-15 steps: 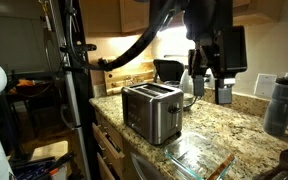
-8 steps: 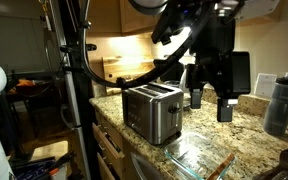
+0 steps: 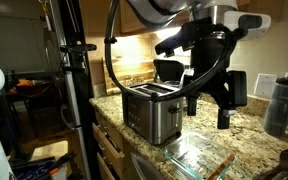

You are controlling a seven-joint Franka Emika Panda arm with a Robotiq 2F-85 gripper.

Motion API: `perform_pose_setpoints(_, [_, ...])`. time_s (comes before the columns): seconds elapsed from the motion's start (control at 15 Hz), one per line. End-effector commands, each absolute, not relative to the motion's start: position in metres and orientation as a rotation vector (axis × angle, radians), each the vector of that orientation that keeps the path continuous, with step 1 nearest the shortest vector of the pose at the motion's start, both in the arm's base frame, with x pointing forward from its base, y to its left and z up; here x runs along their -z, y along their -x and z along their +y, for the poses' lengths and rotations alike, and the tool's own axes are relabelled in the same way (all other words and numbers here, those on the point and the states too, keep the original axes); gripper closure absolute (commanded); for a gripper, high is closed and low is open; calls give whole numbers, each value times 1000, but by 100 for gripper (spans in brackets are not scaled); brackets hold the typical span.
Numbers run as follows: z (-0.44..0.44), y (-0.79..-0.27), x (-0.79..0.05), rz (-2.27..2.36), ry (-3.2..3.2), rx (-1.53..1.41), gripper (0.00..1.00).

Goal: Put the slices of bread from the glass bowl in the toaster

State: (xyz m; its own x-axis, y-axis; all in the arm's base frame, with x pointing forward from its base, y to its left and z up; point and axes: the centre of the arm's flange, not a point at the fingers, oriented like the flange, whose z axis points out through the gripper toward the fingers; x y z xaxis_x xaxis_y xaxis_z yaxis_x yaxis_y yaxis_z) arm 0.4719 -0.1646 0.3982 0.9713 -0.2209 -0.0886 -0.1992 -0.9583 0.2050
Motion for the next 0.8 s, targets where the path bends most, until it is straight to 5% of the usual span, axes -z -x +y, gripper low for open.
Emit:
perform_pose_setpoints(0.0, [-169,-494,-388,-239,-2948,173,0])
perform_pose_setpoints(0.73, [-185,-542,-339,-207,-2960,301,0])
